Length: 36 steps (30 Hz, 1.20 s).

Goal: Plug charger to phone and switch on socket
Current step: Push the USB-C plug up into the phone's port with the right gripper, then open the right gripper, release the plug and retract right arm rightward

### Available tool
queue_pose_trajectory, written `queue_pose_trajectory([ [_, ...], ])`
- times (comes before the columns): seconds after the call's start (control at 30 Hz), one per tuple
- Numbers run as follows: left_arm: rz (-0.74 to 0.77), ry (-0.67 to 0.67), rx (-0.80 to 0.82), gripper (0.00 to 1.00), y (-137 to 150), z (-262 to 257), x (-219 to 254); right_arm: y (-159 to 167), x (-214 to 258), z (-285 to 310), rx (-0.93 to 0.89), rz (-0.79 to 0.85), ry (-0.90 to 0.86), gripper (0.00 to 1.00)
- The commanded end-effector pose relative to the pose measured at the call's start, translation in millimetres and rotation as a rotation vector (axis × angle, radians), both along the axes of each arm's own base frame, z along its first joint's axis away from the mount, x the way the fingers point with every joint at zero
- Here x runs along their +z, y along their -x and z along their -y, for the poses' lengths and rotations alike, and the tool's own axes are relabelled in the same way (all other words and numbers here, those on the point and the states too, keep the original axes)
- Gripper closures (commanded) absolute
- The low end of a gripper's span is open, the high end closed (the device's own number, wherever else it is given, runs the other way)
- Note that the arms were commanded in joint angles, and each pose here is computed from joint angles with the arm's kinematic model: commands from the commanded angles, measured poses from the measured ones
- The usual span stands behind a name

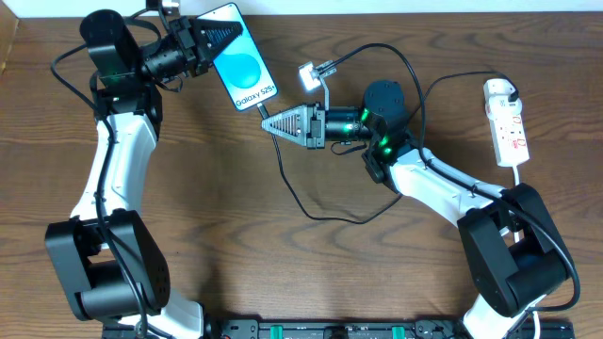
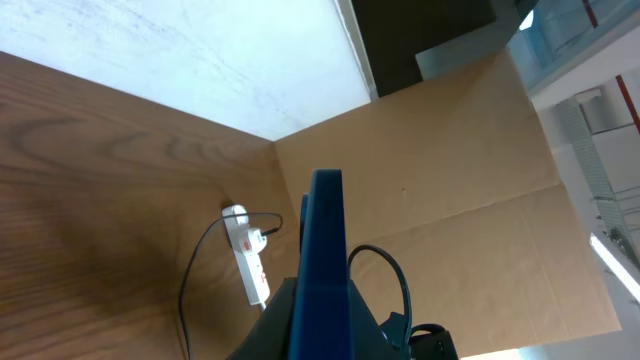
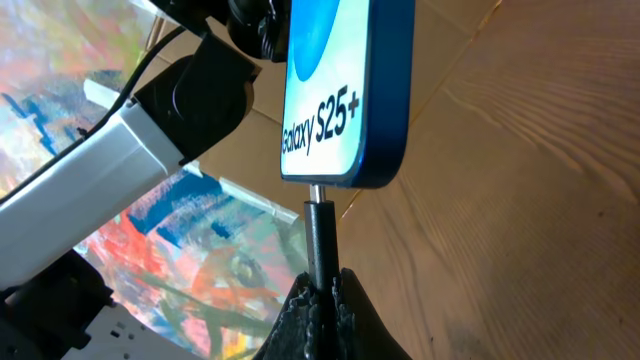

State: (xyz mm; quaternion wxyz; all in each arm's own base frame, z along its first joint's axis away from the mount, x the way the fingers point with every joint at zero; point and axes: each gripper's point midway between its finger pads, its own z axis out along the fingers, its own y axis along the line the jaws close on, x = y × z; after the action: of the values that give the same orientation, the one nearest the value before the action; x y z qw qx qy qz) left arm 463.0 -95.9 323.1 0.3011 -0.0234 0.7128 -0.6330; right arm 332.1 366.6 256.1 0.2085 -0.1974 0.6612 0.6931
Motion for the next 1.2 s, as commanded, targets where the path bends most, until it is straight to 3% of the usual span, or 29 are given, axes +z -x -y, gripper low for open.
queue_pose_trajectory([
  [0.0, 0.029, -0.007, -0.036, 0.92, 5, 4, 5, -16, 4, 4, -0.066, -0.003, -0.012, 0.99],
  [1.07, 0.049, -0.011, -0.153, 0.92, 21, 35, 5, -37, 18, 8, -0.195, -0.027, -0.069, 0.99],
  [1.1, 0.057, -0.015, -0.153, 0.93, 21, 35, 5, -37, 18, 8, -0.192, -0.027, -0.069, 0.97],
  [1.17, 0.061, -0.017, -0.151, 0.93, 21, 34, 5, -35, 18, 8, -0.18, -0.026, -0.067, 0.82],
])
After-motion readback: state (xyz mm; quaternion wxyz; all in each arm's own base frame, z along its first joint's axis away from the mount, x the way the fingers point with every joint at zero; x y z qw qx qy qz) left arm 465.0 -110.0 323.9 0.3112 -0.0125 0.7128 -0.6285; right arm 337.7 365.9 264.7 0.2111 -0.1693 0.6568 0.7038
